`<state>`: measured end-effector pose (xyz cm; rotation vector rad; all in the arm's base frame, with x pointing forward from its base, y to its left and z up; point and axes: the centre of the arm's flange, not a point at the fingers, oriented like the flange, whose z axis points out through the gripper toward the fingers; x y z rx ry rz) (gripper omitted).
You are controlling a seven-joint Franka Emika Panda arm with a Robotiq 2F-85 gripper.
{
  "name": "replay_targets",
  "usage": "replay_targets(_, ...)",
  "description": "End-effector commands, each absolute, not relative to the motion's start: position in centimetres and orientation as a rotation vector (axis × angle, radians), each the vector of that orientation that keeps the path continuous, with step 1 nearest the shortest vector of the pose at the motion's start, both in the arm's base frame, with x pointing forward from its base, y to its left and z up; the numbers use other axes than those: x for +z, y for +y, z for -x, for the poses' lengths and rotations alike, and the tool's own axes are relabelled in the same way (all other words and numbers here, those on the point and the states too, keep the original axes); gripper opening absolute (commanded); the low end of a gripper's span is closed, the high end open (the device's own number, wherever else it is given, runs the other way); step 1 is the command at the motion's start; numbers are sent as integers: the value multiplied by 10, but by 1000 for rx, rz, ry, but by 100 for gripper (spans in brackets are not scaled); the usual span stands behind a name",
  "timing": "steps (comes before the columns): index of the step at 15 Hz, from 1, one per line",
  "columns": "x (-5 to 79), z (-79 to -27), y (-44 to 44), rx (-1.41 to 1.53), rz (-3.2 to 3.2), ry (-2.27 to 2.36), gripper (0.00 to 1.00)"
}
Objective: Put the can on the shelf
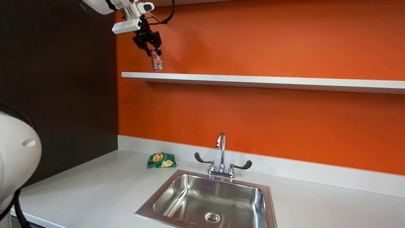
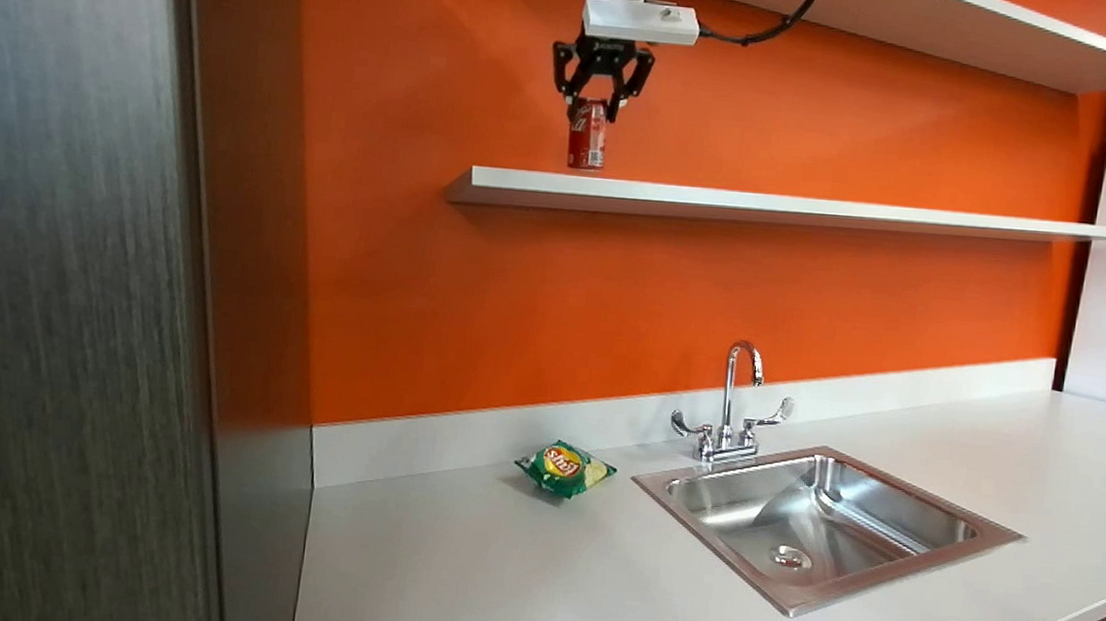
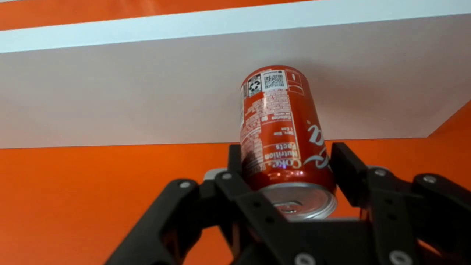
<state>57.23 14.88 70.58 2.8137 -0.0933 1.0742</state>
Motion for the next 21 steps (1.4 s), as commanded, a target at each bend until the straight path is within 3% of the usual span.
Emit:
replay_targets(1, 718, -590, 153, 1077, -2800, -136, 37)
replay_targets(14, 708, -621, 148, 1032, -2813, -174, 37)
replay_targets(15, 708, -622, 147, 1028, -2813, -178, 87)
replay_targets(18, 709, -624, 146, 1022, -2813, -189, 99)
replay_targets(21, 711, -624, 144, 1025, -2811, -197, 100)
